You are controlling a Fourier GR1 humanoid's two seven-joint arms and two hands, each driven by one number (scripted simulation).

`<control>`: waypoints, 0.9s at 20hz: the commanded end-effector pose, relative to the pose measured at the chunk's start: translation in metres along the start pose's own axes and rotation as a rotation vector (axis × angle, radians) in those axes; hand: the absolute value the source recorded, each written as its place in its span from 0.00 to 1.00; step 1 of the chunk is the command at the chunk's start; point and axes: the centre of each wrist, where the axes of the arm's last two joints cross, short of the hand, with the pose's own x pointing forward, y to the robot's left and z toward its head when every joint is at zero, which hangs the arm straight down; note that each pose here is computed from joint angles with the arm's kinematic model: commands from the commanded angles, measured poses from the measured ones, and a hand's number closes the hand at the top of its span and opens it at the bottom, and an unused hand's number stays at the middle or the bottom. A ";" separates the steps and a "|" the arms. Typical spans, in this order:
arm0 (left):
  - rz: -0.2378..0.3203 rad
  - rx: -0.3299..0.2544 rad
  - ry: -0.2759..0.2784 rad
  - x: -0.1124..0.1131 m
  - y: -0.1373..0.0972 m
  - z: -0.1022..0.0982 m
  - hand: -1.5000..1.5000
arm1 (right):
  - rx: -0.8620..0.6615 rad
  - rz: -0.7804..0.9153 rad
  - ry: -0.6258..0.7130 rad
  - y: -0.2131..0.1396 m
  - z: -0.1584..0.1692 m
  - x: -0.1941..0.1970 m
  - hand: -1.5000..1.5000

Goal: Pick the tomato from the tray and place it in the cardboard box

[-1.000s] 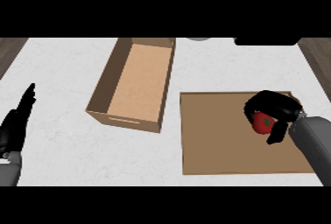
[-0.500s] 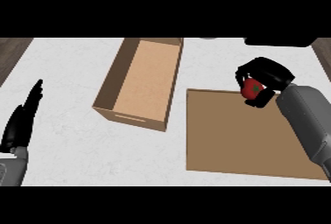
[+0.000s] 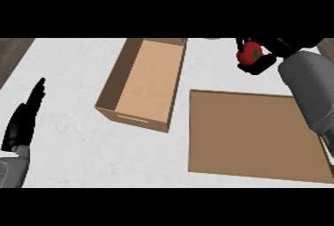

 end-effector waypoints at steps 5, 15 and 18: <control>-0.006 0.020 0.021 -0.007 -0.003 0.008 0.50 | -0.071 -0.116 -0.178 -0.005 -0.050 0.029 1.00; -0.010 0.006 0.022 -0.003 0.000 0.001 0.50 | -0.021 -0.363 -0.167 -0.007 -0.135 0.113 1.00; -0.014 -0.004 0.022 -0.020 0.005 0.006 0.50 | -0.016 -0.429 -0.138 0.009 -0.149 0.137 1.00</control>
